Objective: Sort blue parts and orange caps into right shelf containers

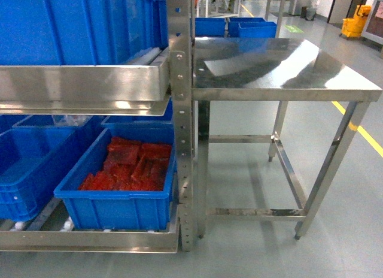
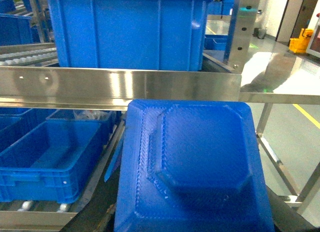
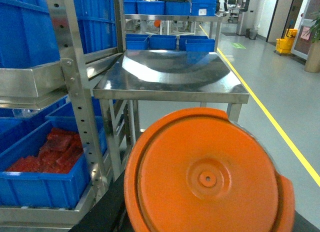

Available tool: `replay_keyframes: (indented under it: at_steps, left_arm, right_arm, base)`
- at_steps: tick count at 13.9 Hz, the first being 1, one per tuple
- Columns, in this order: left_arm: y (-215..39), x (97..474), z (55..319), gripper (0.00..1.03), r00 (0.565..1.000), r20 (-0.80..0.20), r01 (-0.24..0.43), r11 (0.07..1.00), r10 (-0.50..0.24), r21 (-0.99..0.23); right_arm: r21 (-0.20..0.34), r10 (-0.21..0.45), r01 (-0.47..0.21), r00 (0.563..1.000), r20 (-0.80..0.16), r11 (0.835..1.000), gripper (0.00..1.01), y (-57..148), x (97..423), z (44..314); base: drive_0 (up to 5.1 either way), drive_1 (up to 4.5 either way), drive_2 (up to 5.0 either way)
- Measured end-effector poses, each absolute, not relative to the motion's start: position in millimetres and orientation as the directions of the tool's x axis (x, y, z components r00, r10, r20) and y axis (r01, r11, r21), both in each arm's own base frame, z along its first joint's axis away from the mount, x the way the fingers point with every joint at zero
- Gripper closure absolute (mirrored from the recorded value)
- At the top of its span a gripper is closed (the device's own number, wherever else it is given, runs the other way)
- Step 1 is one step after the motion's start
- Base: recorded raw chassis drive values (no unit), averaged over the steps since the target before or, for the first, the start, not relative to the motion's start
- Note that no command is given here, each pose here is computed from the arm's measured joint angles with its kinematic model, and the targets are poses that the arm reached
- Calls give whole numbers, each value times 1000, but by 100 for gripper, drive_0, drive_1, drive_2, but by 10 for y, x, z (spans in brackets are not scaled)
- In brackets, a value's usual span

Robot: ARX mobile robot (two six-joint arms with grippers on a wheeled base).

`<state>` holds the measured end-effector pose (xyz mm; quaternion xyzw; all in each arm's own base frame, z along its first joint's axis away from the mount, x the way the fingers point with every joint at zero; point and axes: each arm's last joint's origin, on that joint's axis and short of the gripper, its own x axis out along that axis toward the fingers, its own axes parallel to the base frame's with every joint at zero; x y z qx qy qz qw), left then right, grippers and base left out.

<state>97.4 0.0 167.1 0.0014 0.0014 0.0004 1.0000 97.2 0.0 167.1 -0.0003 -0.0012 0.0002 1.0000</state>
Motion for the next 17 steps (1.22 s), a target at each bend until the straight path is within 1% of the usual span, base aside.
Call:
replay_keyframes:
  at_steps: [17]
  left_arm:
    - [0, 974, 1671, 60, 1000, -3, 0, 1000, 0, 3]
  right_arm:
    - [-1, 0, 0, 1000, 1, 1000, 56, 0, 972, 1669]
  base:
    - [-507, 233, 233]
